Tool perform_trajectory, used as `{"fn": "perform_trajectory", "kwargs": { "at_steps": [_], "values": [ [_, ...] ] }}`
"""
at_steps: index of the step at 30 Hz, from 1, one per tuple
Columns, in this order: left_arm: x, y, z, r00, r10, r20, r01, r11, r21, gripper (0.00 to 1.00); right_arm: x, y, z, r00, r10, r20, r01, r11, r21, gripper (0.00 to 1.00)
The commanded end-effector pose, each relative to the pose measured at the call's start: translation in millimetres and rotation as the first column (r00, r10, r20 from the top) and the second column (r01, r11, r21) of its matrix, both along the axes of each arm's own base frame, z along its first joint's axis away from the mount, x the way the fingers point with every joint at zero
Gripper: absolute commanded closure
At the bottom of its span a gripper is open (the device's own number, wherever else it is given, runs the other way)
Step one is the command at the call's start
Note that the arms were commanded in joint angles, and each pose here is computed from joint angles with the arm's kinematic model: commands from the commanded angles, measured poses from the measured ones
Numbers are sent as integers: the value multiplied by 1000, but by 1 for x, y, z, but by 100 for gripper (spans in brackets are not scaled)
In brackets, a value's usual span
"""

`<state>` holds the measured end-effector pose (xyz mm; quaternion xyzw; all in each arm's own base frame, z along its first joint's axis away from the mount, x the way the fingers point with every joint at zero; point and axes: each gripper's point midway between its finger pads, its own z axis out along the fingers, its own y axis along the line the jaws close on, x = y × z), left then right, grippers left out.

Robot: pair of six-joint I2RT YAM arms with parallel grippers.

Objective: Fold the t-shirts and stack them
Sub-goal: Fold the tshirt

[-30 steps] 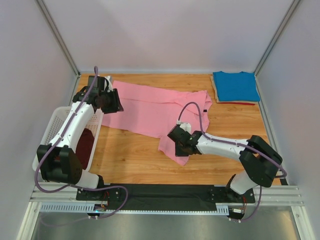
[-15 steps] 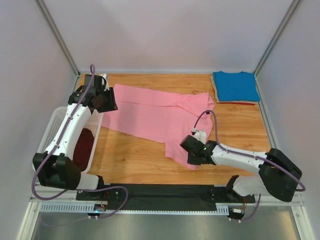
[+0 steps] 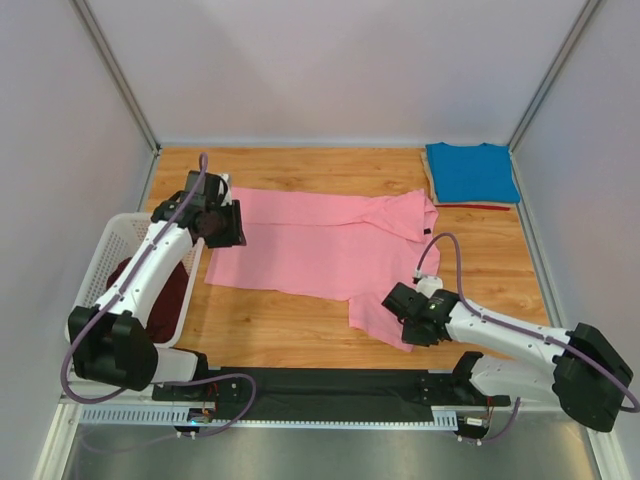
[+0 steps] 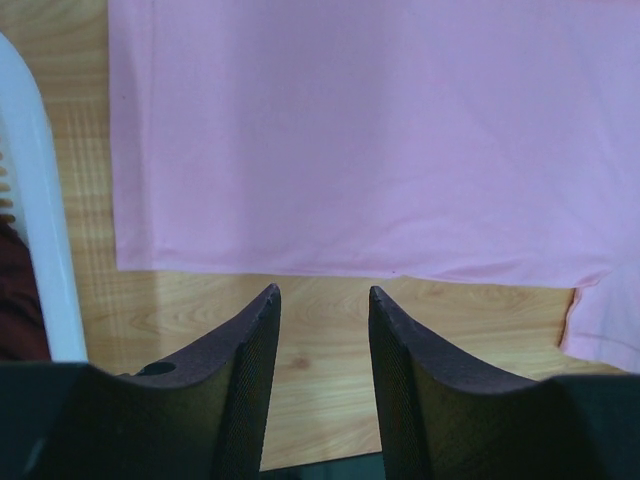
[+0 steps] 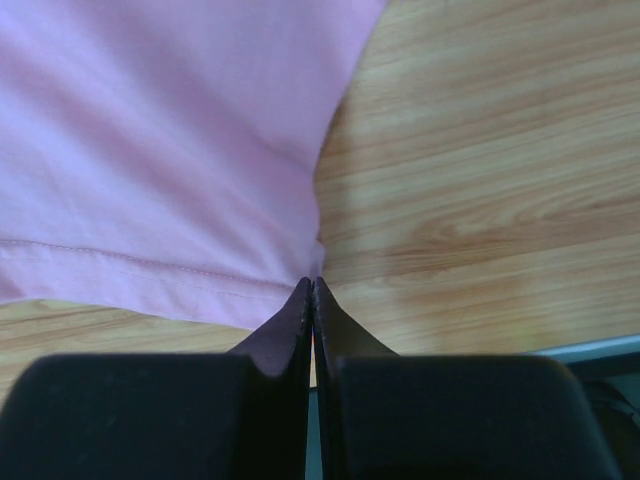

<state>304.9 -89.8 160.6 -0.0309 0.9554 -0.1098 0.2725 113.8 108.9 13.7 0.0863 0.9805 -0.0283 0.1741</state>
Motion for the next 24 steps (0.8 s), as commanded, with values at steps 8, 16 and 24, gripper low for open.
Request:
{"fn": "perform_trajectory", "kwargs": {
  "at_steps": [8,16,24],
  "values": [
    [8,-17,0,998,59,36,-54,991,-125,52,44,17,74,986,-18,164,7,998,68,85],
    [78,-26,29,995,70,75,-60,991,-124,52,187,16,137,946,12,325,-83,975,206,59],
    [91,-57,9,997,-70,-11,65,962,-265,53,296,4,120,947,150,284,-222,945,241,56]
  ]
}}
